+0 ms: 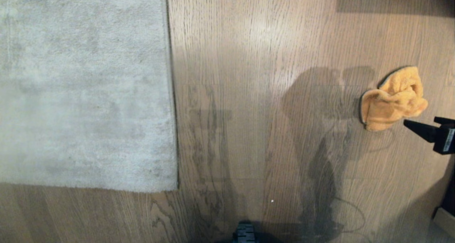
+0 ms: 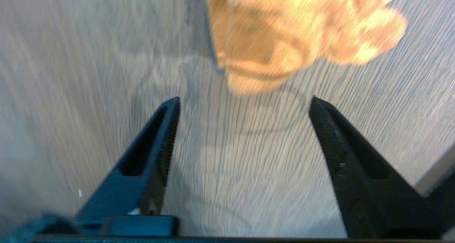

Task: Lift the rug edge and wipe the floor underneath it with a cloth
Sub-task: Pick up the rag

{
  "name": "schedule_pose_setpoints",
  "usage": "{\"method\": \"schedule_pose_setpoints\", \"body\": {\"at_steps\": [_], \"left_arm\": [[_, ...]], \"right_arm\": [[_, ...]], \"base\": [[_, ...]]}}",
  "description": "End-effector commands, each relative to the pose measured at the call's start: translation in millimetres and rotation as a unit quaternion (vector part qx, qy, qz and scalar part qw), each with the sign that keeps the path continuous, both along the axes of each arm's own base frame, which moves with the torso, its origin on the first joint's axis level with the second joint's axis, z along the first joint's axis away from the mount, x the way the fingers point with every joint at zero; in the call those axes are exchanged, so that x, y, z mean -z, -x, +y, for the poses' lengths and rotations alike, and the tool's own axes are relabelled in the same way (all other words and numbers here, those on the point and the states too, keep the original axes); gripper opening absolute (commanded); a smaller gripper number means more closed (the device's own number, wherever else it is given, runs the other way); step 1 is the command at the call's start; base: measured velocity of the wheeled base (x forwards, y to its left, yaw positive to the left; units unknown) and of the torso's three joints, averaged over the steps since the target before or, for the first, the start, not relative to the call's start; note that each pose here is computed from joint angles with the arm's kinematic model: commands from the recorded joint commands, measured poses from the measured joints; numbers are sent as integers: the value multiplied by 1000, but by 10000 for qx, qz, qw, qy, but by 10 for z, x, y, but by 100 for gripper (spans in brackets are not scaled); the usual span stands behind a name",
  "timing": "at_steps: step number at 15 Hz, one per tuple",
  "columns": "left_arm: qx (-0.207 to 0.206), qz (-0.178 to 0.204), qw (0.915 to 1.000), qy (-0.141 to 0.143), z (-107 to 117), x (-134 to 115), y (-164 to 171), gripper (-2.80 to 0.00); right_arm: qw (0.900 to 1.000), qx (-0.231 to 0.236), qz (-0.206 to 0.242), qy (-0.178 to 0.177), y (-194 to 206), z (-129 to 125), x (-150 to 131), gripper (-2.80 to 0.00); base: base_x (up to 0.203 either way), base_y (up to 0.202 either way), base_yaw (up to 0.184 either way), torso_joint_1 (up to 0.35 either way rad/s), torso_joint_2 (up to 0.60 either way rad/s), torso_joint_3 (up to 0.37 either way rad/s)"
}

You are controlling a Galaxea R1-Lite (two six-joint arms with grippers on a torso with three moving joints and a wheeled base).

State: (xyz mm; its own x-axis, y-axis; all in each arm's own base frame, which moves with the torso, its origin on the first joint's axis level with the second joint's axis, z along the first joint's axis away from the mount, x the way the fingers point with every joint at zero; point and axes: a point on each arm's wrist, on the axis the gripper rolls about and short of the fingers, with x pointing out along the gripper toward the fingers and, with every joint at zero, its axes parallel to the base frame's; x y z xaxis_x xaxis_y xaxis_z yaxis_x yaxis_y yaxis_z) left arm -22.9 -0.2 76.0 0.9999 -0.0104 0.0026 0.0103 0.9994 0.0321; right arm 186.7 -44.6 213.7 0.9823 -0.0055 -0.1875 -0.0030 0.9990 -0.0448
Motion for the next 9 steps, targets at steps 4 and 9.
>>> {"method": "schedule_pose_setpoints", "body": {"at_steps": [4,9], "left_arm": [[-6,-2,10000,0,0,0,0,-280],[2,-2,10000,0,0,0,0,-280]], "right_arm": [[9983,227,35,-527,-260,-130,-43,0],[9942,513,171,-931,-610,-244,-8,0]], "base": [[0,0,0,0,0,0],[0,0,0,0,0,0]]}}
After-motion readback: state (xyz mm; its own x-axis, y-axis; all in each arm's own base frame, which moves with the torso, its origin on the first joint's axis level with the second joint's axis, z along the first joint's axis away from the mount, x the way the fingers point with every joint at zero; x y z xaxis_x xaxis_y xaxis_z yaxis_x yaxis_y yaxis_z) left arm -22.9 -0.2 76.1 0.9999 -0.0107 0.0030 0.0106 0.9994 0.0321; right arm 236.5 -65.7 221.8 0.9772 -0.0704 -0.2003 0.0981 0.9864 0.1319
